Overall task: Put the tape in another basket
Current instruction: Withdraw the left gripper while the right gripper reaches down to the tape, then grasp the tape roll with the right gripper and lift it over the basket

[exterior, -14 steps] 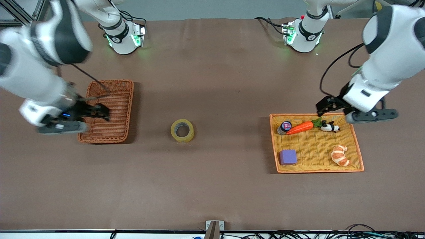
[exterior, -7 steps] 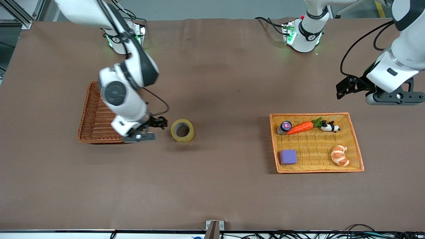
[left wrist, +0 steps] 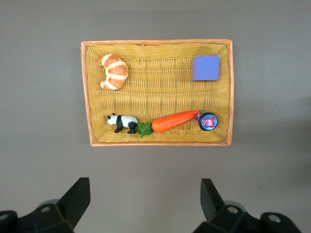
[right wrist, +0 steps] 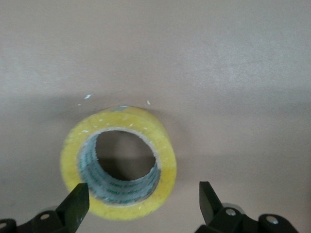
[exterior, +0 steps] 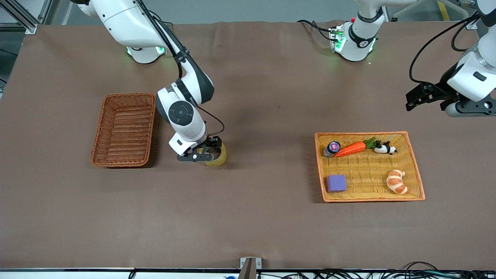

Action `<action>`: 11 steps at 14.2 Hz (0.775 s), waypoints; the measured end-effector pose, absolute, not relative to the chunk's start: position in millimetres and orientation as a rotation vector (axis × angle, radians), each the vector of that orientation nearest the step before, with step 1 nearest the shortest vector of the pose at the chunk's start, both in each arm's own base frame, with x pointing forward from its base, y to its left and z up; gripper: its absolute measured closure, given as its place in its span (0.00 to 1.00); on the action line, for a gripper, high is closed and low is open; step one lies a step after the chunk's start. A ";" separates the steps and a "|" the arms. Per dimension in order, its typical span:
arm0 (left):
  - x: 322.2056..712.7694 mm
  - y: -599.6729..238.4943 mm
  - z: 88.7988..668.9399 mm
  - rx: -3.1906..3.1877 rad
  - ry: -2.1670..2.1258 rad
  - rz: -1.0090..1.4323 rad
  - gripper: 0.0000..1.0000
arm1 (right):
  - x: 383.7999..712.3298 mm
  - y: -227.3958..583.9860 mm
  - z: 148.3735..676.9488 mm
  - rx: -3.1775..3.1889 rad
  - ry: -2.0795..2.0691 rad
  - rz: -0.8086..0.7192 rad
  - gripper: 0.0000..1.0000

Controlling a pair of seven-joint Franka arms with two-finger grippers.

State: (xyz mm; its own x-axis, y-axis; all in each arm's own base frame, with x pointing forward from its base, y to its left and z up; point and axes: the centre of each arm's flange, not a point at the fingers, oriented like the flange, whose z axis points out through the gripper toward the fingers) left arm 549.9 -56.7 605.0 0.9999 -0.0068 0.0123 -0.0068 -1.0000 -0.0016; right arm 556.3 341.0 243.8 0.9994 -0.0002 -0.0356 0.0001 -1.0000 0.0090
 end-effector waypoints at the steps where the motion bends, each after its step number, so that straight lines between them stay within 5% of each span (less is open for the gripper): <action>1: 549.8 -56.3 605.0 -3.140 0.010 -0.019 0.00 | 557.0 339.2 236.9 3.128 -0.004 -0.060 0.00; 8: 549.6 -56.8 603.9 -3.140 0.011 -0.014 0.01 | 567.7 324.5 210.5 3.129 -0.045 -0.034 0.00; 11: 549.6 -56.7 603.7 -3.140 0.011 -0.013 0.01 | 564.5 325.6 199.4 3.121 -0.039 -0.057 0.09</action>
